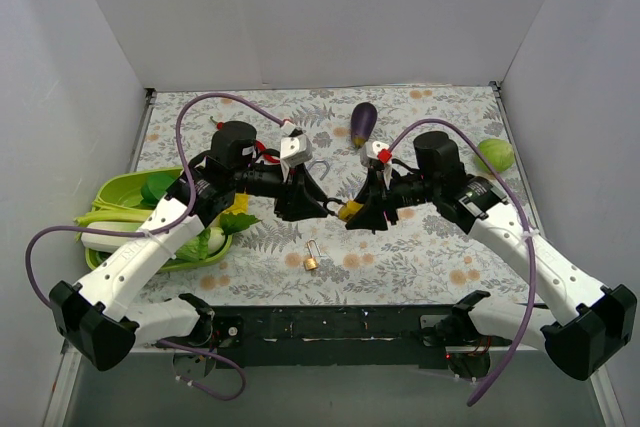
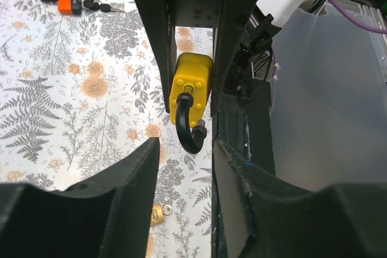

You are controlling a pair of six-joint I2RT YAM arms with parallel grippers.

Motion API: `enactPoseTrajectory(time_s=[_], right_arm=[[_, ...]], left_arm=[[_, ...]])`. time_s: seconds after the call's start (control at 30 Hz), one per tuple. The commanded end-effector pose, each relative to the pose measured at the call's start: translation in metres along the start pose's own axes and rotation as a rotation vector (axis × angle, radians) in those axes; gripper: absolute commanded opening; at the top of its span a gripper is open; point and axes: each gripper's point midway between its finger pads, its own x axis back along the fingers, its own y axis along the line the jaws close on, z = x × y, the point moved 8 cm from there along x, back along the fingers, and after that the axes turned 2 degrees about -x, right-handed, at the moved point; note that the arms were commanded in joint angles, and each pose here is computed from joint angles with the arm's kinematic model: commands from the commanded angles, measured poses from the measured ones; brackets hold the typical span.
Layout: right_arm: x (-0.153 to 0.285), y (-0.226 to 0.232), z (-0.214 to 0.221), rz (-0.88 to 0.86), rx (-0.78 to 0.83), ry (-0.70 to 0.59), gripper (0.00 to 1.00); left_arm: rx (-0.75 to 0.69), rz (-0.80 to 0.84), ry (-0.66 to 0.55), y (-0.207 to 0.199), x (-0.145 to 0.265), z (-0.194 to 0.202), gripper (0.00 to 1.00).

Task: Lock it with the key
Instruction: Lock the lock.

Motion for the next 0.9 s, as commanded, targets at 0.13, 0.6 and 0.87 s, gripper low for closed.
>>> enactPoseTrajectory(time_s=[0.13,0.6,0.87], right_arm=[[0.002,0.012,-0.027,-0.082,0.057,-0.051,0.01],[-0.005,0.012,-0.034,-0.103,0.073,-0.052,0.01],[-0.015,0.012,-0.045,-0.107,0.120,-0.067,0.01]], left_arm=[[-0.064,0.067,-0.013,-0.005,0.001,-0.002,0.25],[0.032,0.102,-0.010,-0.008,-0.007,0.008,0.00],[0.169,0.123,-0.001,-0.014,-0.022,0.021,0.00]])
